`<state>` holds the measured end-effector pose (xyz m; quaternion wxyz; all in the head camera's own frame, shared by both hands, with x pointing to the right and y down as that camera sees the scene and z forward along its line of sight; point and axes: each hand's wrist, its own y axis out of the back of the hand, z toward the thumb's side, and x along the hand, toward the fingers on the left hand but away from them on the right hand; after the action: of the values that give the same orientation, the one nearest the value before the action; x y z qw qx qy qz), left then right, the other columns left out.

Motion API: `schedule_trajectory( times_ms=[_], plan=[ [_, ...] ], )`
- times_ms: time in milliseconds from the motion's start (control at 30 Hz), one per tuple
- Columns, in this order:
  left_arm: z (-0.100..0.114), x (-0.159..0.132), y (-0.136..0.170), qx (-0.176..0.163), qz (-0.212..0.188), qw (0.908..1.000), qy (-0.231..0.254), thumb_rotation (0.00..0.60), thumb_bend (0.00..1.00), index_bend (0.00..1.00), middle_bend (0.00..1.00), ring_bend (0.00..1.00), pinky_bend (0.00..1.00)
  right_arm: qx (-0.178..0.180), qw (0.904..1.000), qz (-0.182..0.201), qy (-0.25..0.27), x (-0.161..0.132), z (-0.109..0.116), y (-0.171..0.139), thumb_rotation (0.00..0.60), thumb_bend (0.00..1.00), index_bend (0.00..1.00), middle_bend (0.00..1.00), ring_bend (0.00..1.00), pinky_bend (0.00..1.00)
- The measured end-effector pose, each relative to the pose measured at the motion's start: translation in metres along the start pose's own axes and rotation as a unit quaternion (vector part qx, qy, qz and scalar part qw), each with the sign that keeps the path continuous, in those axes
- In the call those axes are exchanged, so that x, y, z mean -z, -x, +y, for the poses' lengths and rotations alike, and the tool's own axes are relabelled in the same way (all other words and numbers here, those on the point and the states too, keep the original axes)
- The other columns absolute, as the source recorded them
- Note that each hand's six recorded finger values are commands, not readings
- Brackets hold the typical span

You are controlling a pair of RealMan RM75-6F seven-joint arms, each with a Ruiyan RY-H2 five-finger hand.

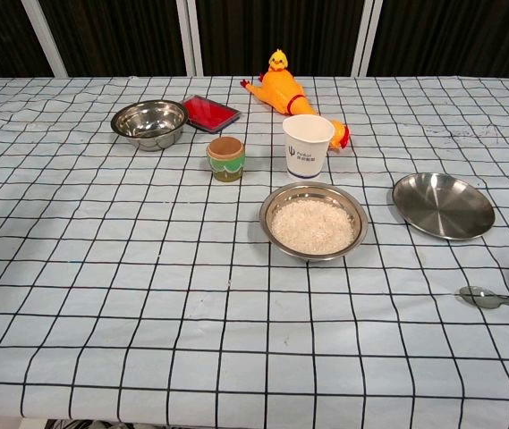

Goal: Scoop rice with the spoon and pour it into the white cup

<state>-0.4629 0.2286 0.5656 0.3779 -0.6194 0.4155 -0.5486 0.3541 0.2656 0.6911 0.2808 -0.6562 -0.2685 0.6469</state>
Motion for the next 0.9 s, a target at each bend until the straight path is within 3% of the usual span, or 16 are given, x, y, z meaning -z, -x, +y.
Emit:
schedule_trajectory(
  times_ms=[900],
  plan=[
    [0.0037, 0.0013, -0.0002, -0.003, -0.002, 1.0, 0.004, 0.6, 0.02, 0.0, 0.0, 0.0, 0.0, 0.0, 1.0, -0.002, -0.005, 0.0011, -0.0019, -0.0014, 0.6, 0.35, 0.53, 1.0, 1.0, 1.0]
  ],
)
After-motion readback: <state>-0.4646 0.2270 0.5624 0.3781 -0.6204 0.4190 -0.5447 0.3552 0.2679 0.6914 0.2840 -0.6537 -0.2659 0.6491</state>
